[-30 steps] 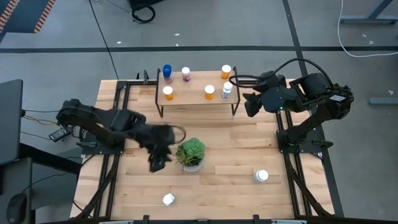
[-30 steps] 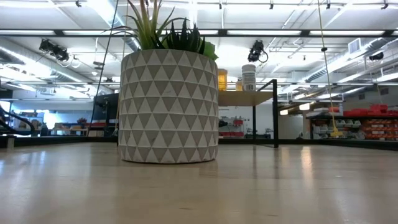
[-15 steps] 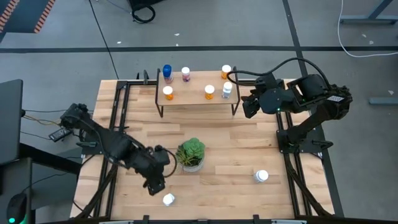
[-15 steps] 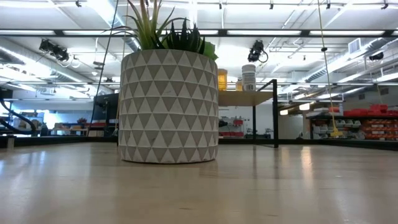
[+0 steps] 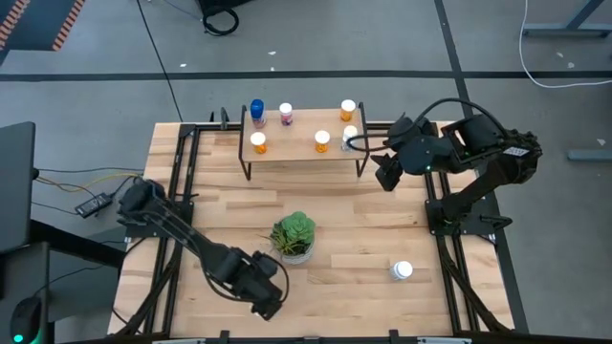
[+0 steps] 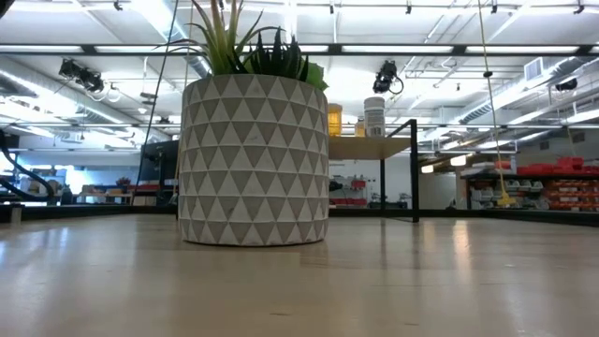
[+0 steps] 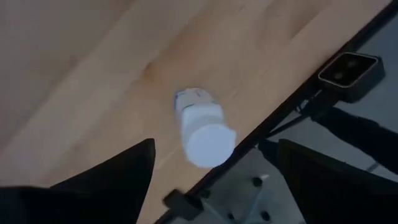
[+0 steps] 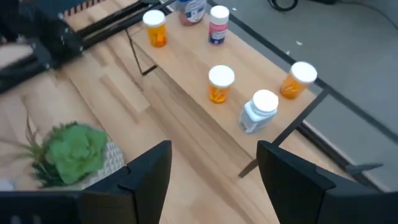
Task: Pick and place medicine bottles onto shelf by color
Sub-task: Put the bottom white pill bottle on the shelf
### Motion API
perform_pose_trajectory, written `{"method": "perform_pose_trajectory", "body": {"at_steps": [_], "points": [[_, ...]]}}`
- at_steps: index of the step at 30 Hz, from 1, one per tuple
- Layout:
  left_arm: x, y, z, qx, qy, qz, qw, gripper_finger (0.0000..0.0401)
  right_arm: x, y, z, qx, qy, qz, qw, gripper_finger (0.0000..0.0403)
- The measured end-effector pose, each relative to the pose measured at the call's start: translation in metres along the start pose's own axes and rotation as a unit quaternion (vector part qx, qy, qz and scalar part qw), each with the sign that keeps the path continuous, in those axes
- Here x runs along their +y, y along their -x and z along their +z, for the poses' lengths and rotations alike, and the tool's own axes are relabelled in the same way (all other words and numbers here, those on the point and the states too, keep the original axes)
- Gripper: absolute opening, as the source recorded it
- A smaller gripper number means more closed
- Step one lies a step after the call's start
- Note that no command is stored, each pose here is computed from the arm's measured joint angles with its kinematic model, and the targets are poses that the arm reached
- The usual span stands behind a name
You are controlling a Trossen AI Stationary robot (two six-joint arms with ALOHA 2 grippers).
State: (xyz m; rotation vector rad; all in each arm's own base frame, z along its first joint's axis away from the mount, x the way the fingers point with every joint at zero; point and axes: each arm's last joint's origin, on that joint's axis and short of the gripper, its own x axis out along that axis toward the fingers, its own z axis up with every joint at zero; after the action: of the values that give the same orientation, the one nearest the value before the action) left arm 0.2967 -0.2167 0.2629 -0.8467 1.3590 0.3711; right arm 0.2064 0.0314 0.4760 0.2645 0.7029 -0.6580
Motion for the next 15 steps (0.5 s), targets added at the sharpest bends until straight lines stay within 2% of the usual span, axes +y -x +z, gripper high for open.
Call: {"method": "perform_pose_trajectory", "body": {"at_steps": [4, 7, 15], "points": [[-0.004, -0.020, 0.000, 0.035, 0.039, 0.012, 0.999, 0.0345, -0.001, 0.001, -0.001, 0.007, 0.036, 0.011, 0.999, 0.0244], [-0.004, -0.027, -0.005, 0.052, 0.045, 0.024, 0.997, 0.0346, -0.001, 0.002, -0.001, 0.012, 0.062, 0.018, 0.998, 0.0244], [-0.004, -0.030, -0.010, 0.024, 0.048, 0.036, 0.998, 0.0346, 0.000, 0.001, -0.001, 0.017, 0.070, 0.025, 0.997, 0.0244]]}}
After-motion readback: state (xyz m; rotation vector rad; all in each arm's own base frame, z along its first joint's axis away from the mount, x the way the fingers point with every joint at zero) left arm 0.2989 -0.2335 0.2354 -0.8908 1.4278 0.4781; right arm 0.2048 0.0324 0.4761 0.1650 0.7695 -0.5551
